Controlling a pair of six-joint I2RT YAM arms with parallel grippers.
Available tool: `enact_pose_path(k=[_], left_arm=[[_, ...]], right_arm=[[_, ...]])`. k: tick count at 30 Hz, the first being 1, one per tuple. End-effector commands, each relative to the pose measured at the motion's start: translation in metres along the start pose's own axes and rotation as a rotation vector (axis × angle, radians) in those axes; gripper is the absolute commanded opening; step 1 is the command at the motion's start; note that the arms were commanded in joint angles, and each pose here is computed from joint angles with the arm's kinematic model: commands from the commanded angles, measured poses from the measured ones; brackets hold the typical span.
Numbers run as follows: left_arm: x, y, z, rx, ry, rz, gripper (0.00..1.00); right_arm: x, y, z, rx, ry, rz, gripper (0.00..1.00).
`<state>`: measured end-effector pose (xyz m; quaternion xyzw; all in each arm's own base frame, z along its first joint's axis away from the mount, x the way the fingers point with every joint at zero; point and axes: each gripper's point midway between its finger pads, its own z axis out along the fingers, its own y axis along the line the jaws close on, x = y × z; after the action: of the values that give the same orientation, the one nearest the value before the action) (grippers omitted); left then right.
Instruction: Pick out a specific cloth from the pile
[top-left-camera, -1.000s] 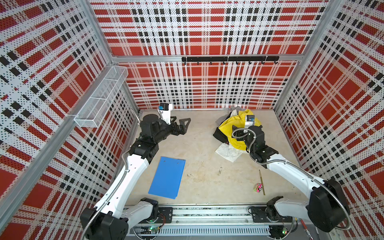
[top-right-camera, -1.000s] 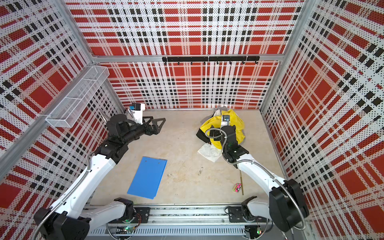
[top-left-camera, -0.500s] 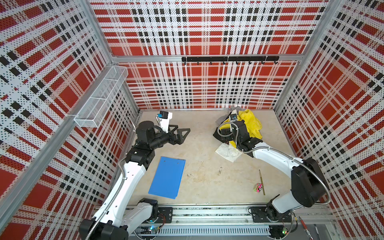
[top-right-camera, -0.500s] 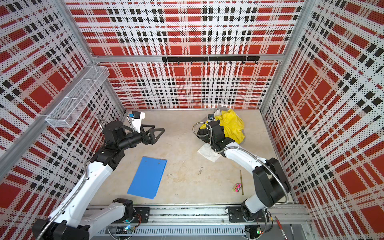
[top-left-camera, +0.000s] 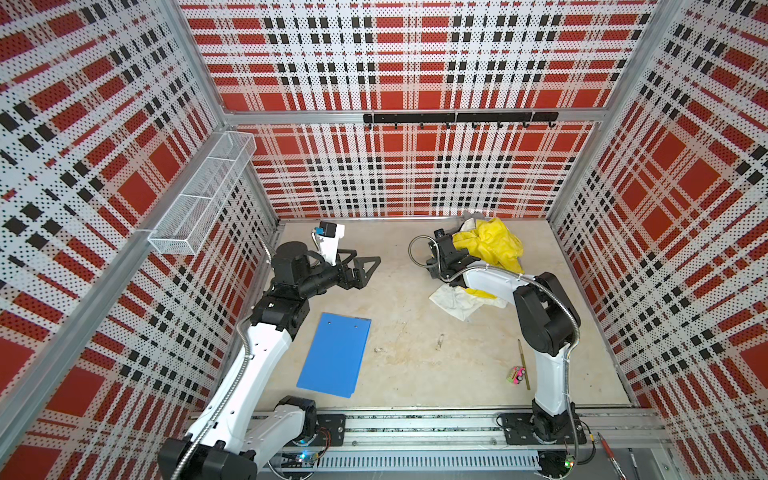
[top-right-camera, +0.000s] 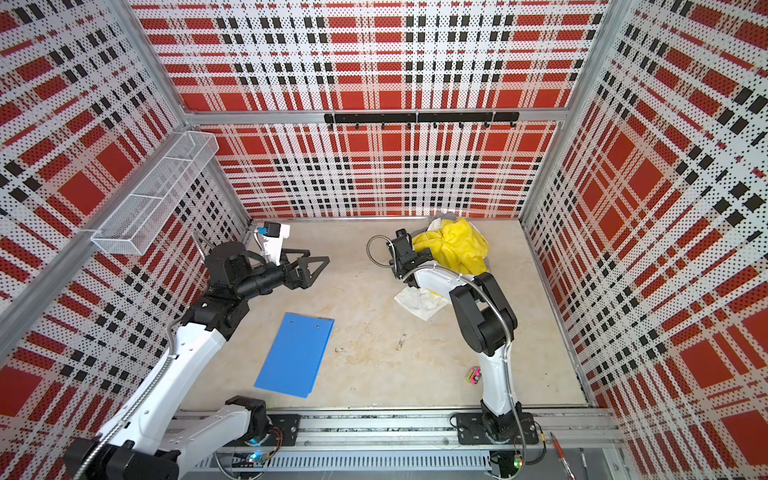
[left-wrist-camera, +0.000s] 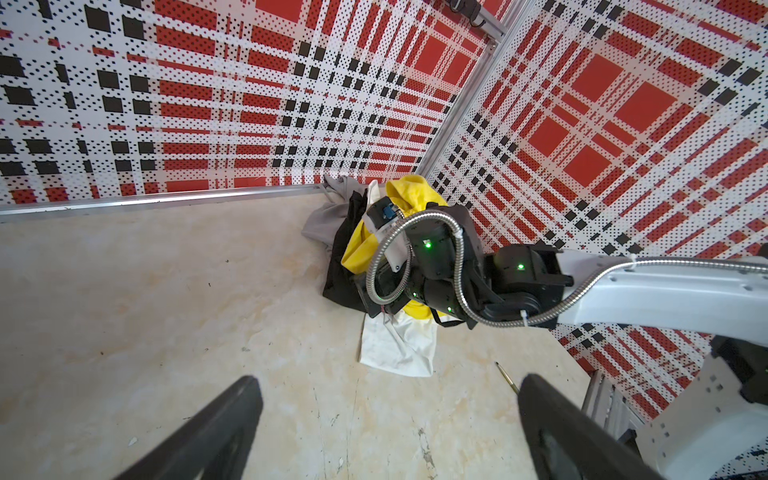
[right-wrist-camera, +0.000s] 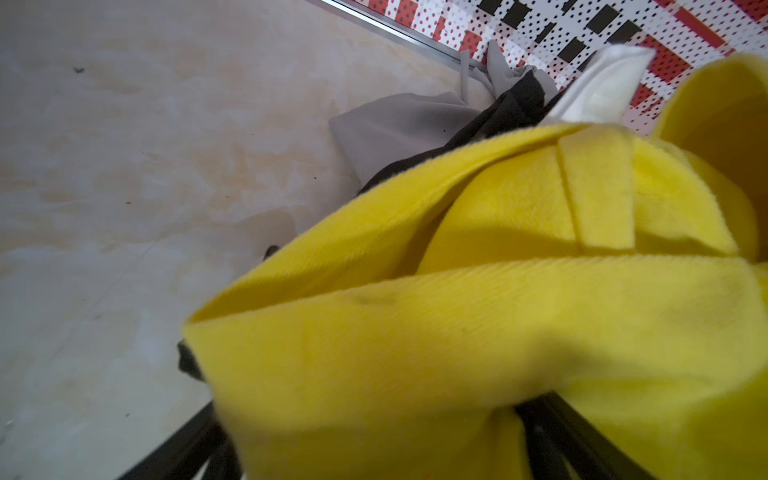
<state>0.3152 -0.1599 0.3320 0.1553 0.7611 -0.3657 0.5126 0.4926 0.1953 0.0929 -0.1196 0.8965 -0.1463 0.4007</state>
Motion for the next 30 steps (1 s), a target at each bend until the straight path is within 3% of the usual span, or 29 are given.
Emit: enact_pose_path(k=[1,3,7,9,14,19,25,30], left_arm=[[-0.005,-0.004,-0.003,0.015,-0.024,0.012,0.99],[-0.004,-0.004,-0.003,0.014,-0.024,0.011,0.99],[-0.005,-0.004,-0.003,0.012,-0.029,0.011,0.99],[-0.005,-0.003,-0.002,0.01,-0.029,0.007,0.99],[-0.003,-0.002,-0.001,0.011,-0.027,0.0,0.99],[-0.004,-0.002,-0.002,0.01,-0.031,0.001,0.99],[-0.004,-0.002,-0.002,0.011,-0.031,0.002,0.99],[-0.004,-0.003,-0.002,0.013,-0.032,0.003,0.99]], right_arm=[[0.053,-0.005,0.025,0.072,0.151,-0.096,1.0],[0.055,-0.008,0.027,0.102,0.153,-0.111,0.87],[0.043,-0.016,0.02,0.129,0.1,-0.107,0.45],[0.032,-0.019,0.012,0.114,0.06,-0.091,0.29],[-0.002,-0.021,-0.015,0.032,-0.051,-0.035,0.02],[-0.051,-0.027,-0.059,-0.099,-0.194,0.035,0.0],[-0.117,-0.064,-0.131,-0.312,-0.401,0.162,0.0],[-0.121,-0.125,-0.148,-0.418,-0.474,0.341,0.0]])
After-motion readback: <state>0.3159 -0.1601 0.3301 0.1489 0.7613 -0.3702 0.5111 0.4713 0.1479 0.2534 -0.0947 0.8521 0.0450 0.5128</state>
